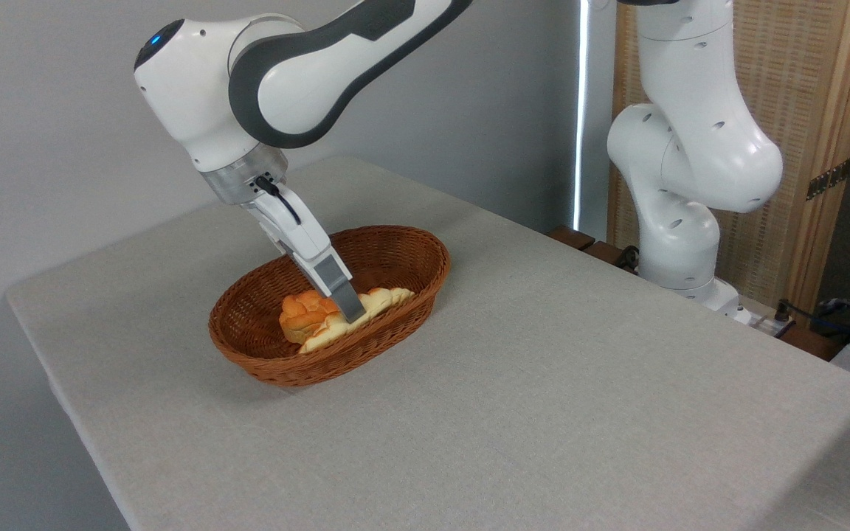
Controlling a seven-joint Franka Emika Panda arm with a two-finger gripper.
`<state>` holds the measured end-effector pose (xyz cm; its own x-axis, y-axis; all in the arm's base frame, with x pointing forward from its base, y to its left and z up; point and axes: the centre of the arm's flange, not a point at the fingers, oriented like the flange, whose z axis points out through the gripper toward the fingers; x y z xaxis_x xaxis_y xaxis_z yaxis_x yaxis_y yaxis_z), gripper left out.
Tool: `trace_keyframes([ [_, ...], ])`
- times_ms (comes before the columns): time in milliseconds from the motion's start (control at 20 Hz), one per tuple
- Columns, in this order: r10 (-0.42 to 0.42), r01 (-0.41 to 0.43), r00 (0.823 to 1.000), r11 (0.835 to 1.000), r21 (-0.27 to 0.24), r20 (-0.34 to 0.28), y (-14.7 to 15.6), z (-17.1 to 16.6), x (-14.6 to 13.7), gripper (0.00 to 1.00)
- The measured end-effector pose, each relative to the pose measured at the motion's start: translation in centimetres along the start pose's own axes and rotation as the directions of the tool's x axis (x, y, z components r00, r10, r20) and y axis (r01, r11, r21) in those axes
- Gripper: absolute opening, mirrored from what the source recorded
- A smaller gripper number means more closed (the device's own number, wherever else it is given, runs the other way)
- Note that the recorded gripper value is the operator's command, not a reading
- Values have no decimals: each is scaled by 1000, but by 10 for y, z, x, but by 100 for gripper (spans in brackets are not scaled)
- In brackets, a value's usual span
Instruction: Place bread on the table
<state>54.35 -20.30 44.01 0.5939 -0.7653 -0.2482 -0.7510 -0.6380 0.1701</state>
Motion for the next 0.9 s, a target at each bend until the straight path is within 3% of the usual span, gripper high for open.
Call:
trace_keyframes([
  [450,-1,1,1000,1000,2,-4,0,-2,0,15],
  [600,-1,1,1000,1000,2,-4,0,-2,0,6],
  [900,-2,2,1000,1000,3,-5,-1,-3,-1,2],
])
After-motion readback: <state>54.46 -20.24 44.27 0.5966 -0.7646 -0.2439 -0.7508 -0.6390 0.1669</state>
